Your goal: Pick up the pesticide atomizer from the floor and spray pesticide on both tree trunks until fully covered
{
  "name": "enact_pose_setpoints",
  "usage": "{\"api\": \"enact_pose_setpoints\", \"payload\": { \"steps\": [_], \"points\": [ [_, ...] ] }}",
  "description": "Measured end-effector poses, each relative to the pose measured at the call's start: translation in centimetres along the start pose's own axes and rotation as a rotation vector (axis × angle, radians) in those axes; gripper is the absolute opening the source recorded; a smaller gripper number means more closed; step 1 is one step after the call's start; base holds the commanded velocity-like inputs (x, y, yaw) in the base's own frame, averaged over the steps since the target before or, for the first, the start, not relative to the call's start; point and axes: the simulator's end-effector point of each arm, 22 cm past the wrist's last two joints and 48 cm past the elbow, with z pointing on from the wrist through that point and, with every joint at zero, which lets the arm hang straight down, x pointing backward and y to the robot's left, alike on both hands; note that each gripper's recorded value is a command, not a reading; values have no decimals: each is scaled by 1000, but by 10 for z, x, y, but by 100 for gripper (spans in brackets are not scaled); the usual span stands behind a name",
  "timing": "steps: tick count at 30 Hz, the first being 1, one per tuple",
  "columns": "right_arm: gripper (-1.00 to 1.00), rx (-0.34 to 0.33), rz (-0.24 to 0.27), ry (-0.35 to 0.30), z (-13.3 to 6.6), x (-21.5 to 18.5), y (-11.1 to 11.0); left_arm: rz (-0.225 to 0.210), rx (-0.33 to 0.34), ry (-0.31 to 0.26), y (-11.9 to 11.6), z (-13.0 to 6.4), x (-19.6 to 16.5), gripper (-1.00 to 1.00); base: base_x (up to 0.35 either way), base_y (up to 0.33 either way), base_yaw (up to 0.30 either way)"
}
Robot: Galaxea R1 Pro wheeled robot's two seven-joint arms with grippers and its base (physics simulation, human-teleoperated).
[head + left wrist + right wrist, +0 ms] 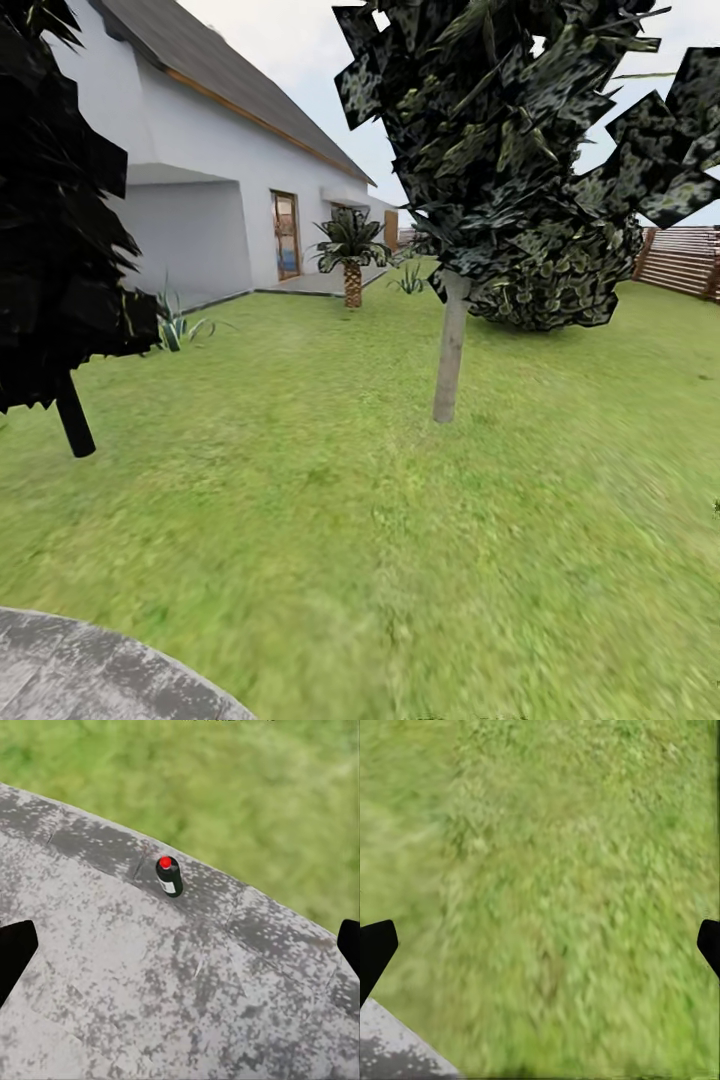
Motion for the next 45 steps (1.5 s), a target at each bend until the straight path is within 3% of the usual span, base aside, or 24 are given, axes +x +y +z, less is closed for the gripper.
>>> {"api": "enact_pose_setpoints", "payload": {
  "steps": [10, 45],
  "points": [
    [100, 0, 0, 0, 0, 0, 0, 0, 0, 0, 0, 0, 0, 100, 0, 309, -229],
    [100, 0, 0, 0, 0, 0, 0, -1, -1, 0, 0, 0, 0, 100, 37, 315, -29]
  ]
}}
